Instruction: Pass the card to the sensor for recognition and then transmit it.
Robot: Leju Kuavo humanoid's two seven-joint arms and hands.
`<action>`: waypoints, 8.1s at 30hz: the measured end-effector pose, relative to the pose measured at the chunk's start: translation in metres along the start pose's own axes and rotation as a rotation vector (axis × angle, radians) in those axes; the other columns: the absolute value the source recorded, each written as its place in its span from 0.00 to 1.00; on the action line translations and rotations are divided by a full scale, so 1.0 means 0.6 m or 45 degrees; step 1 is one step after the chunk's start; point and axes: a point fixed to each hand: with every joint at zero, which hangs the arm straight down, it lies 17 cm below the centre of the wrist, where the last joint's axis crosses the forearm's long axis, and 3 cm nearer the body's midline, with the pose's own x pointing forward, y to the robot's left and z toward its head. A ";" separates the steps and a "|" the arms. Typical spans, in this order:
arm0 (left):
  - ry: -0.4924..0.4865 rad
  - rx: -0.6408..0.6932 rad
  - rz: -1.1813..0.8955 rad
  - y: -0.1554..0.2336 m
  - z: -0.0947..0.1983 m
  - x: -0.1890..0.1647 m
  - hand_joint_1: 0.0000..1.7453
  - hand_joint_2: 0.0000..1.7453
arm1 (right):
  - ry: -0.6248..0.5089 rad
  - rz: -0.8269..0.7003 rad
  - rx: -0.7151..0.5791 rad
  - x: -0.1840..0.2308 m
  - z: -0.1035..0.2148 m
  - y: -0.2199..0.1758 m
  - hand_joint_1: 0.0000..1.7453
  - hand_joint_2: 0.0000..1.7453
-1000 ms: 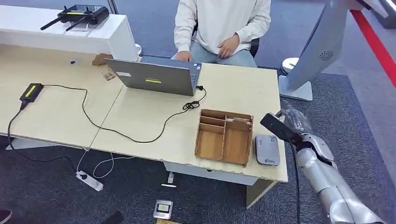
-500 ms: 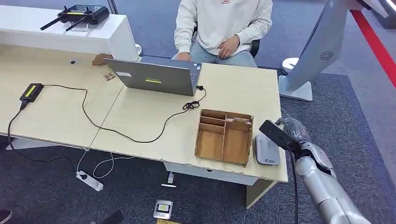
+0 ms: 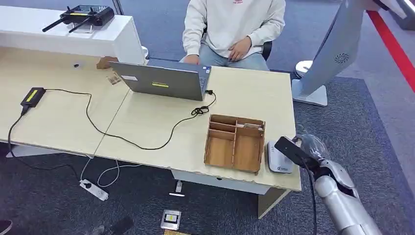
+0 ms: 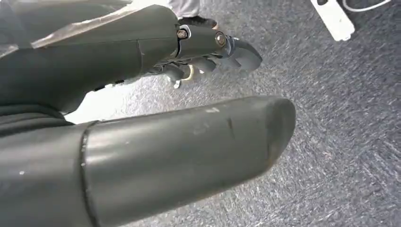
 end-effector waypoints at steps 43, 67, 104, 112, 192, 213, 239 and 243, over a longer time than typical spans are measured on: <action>-0.103 0.040 -0.171 0.010 -0.002 0.045 0.00 0.00 | -0.141 -0.421 -0.568 0.039 -0.017 -0.338 1.00 1.00; -0.200 0.163 -0.248 0.222 -0.018 0.206 0.00 0.00 | -0.315 -0.005 -0.249 0.236 -0.152 -0.321 1.00 1.00; -0.254 0.256 -0.432 0.332 0.010 0.332 0.00 0.00 | -0.245 0.059 -0.123 0.204 -0.162 -0.251 0.00 1.00; -0.252 0.282 -0.468 0.348 0.013 0.339 0.00 0.00 | -0.289 0.009 -0.115 0.218 -0.163 -0.265 0.00 1.00; -0.177 0.463 -0.194 0.482 0.025 0.241 0.00 1.00 | 0.166 -0.464 -0.526 -0.130 0.032 -0.384 0.00 1.00; -0.189 0.449 -0.200 0.487 0.030 0.237 0.00 1.00 | 0.391 -0.372 -0.460 -0.240 0.065 -0.341 0.00 1.00; -0.306 1.026 0.251 0.595 0.097 0.248 0.00 1.00 | 0.583 -0.391 -0.516 -0.327 0.083 -0.345 0.00 1.00; -0.312 1.060 0.282 0.600 0.102 0.246 0.00 1.00 | 0.661 -0.362 -0.528 -0.390 0.110 -0.327 0.00 1.00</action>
